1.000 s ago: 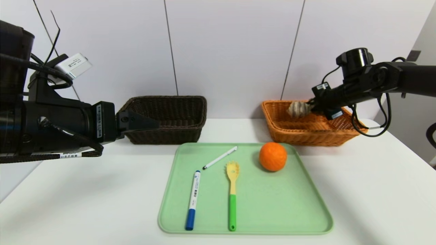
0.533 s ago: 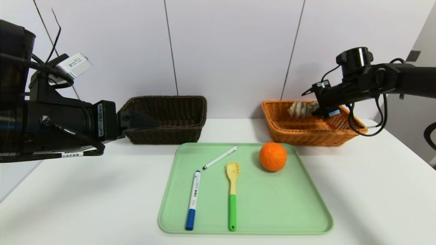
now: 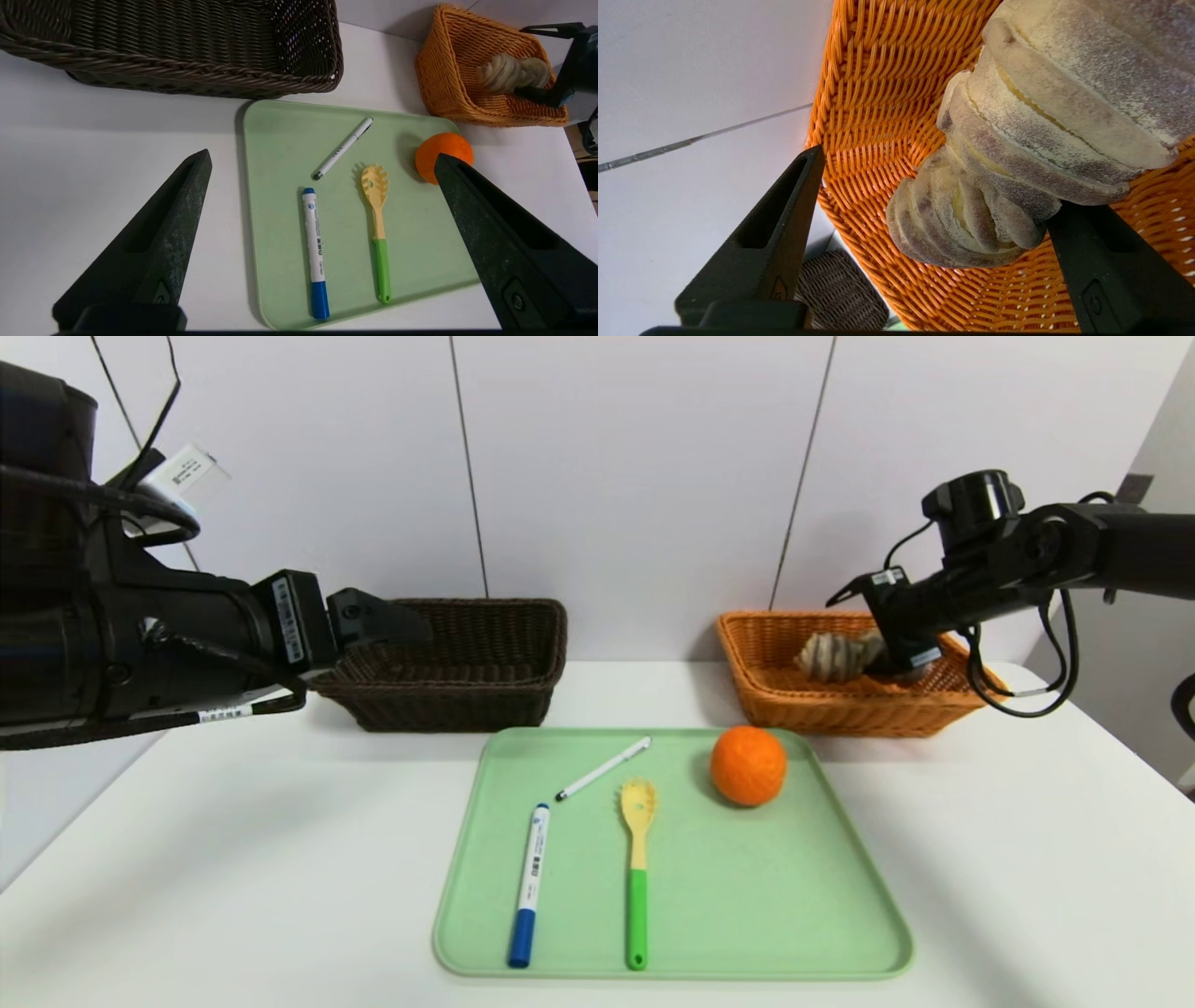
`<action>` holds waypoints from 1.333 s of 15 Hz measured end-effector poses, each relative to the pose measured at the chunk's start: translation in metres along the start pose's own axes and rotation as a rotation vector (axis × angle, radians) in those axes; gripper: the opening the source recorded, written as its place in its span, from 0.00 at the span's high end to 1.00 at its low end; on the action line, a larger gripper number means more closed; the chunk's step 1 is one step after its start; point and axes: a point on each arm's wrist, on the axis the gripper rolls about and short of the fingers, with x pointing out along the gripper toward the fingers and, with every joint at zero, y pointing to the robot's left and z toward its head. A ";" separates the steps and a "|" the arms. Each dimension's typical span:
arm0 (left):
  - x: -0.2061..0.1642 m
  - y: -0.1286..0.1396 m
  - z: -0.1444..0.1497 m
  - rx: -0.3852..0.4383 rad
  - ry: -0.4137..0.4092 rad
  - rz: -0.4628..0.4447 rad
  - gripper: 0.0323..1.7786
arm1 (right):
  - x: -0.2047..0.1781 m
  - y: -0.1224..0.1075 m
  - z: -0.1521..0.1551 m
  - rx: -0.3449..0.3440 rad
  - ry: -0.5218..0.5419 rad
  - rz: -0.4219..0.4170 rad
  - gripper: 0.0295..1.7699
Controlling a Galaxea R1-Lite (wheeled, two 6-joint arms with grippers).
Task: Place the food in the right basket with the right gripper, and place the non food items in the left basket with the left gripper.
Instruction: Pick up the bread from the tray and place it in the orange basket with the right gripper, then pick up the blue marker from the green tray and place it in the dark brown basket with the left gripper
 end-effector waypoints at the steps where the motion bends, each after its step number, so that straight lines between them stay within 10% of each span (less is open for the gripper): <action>1: 0.000 0.000 -0.001 0.001 0.002 0.001 0.05 | -0.001 0.000 0.000 0.001 0.004 -0.002 0.13; 14: 0.007 0.001 -0.015 0.019 0.002 -0.020 0.05 | -0.026 0.010 -0.004 -0.012 -0.045 0.013 0.05; 20: -0.006 0.007 -0.030 0.181 0.044 -0.042 0.05 | -0.102 0.040 -0.036 -0.327 -0.139 0.110 0.04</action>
